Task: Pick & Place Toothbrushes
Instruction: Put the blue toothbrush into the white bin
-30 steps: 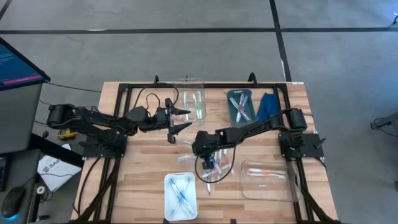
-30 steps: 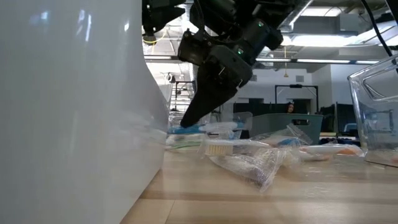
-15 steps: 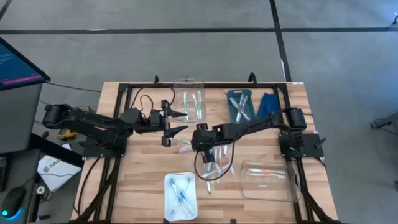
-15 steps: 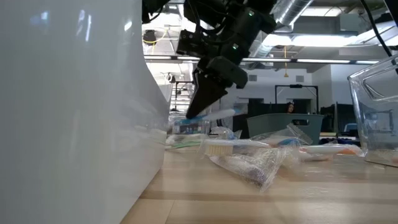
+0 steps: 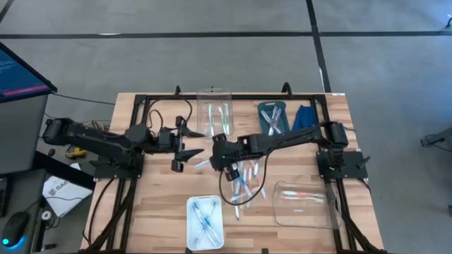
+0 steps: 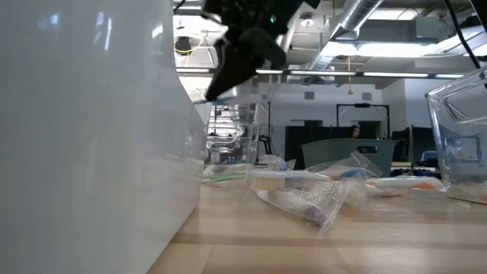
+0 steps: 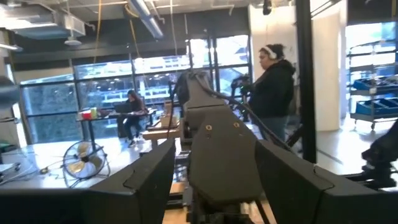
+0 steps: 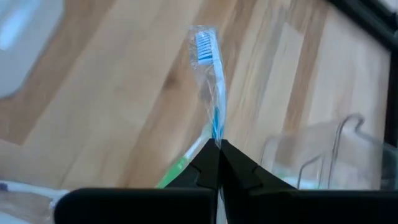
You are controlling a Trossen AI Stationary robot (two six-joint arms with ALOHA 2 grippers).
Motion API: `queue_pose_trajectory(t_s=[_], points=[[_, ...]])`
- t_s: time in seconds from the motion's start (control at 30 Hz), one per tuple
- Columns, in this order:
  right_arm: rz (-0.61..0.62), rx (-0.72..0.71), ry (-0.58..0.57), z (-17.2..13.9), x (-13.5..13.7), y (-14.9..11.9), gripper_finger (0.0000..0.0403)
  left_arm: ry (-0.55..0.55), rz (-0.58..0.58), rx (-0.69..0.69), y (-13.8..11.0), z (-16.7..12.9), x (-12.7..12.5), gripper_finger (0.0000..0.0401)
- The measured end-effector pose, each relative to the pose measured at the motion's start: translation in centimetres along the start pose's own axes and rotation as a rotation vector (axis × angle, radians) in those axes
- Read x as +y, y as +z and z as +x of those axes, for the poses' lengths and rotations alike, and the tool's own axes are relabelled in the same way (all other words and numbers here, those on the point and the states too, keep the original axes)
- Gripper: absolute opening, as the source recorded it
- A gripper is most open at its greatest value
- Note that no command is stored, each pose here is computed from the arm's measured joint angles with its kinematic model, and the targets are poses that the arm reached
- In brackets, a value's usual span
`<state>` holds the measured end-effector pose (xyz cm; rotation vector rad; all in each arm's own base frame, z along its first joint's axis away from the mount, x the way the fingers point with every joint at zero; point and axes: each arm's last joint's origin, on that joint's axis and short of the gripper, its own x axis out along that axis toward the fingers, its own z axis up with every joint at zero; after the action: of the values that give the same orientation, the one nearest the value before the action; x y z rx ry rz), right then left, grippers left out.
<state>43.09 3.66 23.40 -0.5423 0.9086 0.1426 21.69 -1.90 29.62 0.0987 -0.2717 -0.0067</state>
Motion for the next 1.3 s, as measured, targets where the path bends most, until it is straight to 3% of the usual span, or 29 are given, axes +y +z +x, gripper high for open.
queue_pose_trajectory(t_s=[0.37, 0.73, 0.97, 1.07, 1.3], points=[[-0.09, -0.109, 0.012, -2.2, 1.4, 3.2, 0.0, -0.08, -0.027, -0.049, 2.1, -1.7, -1.4, 0.0218], [-0.14, -0.347, 0.159, -3.9, 4.3, 6.3, 0.0, -0.153, -0.056, -0.085, 3.0, -2.5, -2.7, 0.0218], [-0.163, -0.505, 0.315, -4.6, 5.8, 7.6, 0.0, -0.242, -0.072, -0.128, 3.8, -3.2, -3.4, 0.0218], [-0.225, -0.572, 0.391, -4.8, 6.8, 8.0, 0.0, -0.297, -0.079, -0.146, 4.1, -3.4, -3.8, 0.0218], [-0.502, -0.687, 0.46, -3.7, 10.3, 8.6, 0.0, -0.409, -0.111, -0.175, 4.4, -3.9, -5.3, 0.0218]])
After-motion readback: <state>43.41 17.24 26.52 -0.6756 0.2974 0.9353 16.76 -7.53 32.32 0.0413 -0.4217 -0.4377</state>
